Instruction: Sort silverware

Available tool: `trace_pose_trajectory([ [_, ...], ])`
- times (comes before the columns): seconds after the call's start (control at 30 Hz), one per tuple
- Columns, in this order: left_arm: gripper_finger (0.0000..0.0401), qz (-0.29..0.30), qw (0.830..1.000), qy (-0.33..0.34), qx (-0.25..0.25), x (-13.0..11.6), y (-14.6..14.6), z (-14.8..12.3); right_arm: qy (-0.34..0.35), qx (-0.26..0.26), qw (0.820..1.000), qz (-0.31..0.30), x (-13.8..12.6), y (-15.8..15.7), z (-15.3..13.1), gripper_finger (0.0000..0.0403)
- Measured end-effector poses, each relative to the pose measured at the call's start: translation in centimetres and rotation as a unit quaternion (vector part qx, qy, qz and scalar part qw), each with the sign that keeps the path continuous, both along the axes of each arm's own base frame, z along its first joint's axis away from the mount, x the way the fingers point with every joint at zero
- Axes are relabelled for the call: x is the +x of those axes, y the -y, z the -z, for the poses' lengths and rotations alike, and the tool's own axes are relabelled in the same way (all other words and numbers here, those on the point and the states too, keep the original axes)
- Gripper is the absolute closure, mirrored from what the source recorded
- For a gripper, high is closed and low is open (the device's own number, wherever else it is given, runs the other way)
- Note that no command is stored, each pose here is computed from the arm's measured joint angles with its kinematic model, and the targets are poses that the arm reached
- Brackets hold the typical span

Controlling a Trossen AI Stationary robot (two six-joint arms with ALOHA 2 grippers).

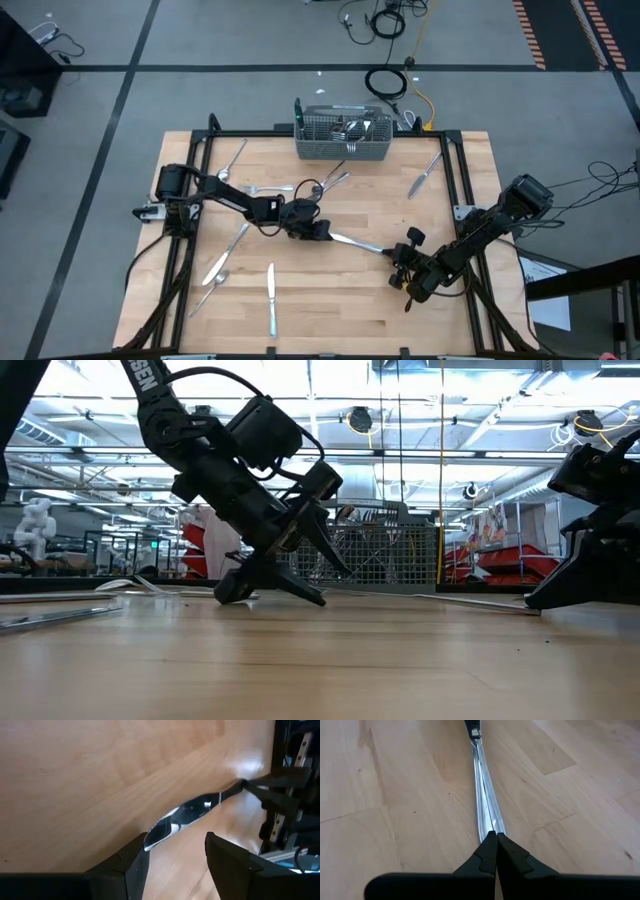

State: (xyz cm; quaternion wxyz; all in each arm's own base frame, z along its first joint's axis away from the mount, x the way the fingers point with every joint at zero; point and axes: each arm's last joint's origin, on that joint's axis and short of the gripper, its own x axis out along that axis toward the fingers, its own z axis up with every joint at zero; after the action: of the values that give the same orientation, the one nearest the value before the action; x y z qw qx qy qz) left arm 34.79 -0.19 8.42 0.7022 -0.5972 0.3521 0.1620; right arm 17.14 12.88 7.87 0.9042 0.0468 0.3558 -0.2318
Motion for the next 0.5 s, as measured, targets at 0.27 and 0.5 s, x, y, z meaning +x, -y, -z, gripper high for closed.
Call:
trace_pose_trajectory([
  [0.27, 0.0208, -0.014, 1.0, 0.002, 0.014, 0.03, -0.49, 0.0, -0.003, -0.003, 1.0, -0.004, 0.0, 0.0, 0.0, 0.0403],
  [0.5, 0.0208, -0.032, 0.999, 0.0, 0.03, 0.02, -0.85, 0.03, -0.003, -0.004, 1.0, -0.004, 0.0, 0.0, 0.0, 0.0403],
])
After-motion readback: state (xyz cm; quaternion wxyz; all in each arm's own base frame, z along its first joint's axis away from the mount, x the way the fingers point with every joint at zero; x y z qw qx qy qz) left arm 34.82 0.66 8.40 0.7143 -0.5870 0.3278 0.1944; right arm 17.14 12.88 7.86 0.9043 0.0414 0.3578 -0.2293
